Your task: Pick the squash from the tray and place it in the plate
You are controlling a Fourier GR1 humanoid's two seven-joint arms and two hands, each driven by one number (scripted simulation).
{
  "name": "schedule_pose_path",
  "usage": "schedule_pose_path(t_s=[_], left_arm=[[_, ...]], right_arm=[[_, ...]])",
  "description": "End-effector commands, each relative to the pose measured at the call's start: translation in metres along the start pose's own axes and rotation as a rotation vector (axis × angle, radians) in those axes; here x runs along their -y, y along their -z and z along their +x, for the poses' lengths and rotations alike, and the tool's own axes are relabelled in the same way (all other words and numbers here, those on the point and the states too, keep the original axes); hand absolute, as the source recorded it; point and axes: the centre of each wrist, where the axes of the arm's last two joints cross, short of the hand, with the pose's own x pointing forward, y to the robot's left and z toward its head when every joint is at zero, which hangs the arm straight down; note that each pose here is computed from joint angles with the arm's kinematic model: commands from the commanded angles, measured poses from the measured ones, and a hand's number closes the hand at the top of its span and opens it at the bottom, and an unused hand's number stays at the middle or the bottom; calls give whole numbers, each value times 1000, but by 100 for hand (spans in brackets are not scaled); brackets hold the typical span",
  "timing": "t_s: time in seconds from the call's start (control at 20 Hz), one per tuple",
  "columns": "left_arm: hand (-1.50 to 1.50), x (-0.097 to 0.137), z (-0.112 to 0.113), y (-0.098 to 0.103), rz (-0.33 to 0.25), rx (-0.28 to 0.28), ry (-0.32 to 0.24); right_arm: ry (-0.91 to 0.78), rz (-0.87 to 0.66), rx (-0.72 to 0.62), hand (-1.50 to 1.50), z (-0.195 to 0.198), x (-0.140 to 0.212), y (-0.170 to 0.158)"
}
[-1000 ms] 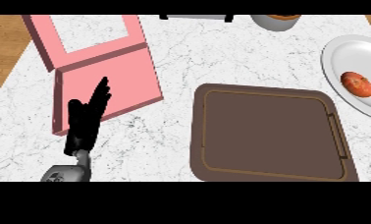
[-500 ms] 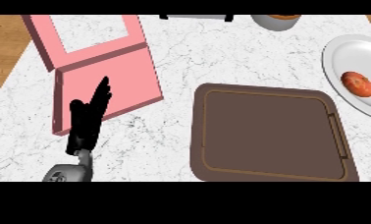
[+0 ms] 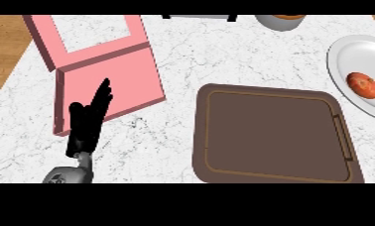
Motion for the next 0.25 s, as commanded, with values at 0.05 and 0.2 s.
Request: schedule_pose_path(t_s=[0.05, 0.2], left_arm=[[0, -2, -2, -5, 10, 6, 12], [0, -1, 12, 4, -10, 27, 22]], right_arm=[[8, -10, 9, -150, -6, 7, -11], [-13, -12, -3, -150, -4, 5, -8]])
